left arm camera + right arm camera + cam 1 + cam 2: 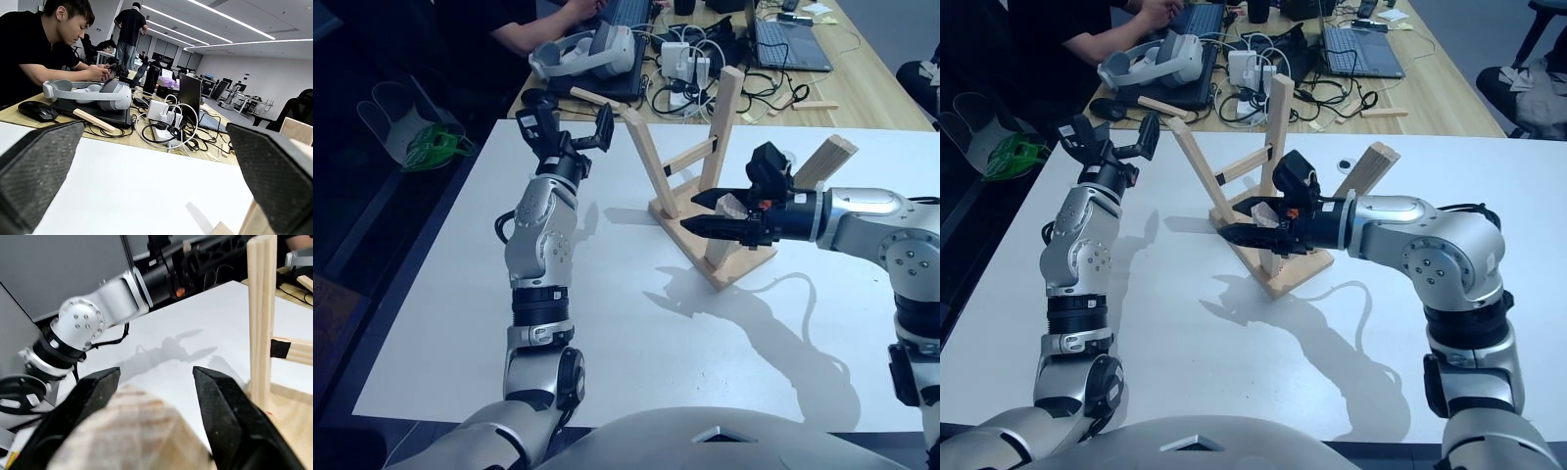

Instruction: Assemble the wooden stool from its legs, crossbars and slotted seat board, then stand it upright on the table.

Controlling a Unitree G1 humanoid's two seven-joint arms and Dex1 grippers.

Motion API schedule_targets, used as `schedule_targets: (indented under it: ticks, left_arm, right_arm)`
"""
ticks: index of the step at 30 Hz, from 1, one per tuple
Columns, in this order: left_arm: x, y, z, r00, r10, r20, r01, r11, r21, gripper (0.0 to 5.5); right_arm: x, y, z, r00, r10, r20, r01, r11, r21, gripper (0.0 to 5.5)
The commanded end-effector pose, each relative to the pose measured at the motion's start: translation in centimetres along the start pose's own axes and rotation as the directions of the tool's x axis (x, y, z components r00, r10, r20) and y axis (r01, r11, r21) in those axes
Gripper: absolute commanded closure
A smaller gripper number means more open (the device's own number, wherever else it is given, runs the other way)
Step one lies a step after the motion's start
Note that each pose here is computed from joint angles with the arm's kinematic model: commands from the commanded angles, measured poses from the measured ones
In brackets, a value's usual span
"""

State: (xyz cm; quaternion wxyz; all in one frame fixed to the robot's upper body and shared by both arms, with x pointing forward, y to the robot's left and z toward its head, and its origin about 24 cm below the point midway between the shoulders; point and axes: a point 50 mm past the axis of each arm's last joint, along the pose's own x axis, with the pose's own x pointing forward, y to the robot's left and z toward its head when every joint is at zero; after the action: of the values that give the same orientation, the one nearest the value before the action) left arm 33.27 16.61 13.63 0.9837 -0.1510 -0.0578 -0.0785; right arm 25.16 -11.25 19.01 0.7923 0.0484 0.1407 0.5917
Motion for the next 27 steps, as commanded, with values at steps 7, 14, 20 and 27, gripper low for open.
schedule_targets:
  ticks: [7,14,20,27]
  left_arm:
    - [0.3,-0.3,-0.1,0.999,-0.033,0.008,0.033,0.999,-0.004,0.10]
    - [0.0,0.9,0.0,0.999,0.029,0.017,-0.029,1.000,-0.001,0.10]
    - [-0.1,0.7,-0.2,0.999,0.020,0.025,-0.019,1.000,-0.008,0.10]
    - [0.0,0.8,0.7,0.998,0.027,0.062,-0.026,1.000,-0.015,0.10]
  right_arm:
    - [0.0,0.4,7.8,0.982,-0.027,0.185,0.057,0.986,-0.158,2.80]
    - [0.5,-1.6,-0.3,0.982,-0.148,-0.115,0.126,0.975,-0.180,2.80]
    - [0.3,-1.8,9.0,0.868,-0.202,0.454,0.298,0.943,-0.150,2.80]
    - [-3.6,-2.4,-3.7,0.829,-0.549,0.102,0.517,0.823,0.235,2.80]
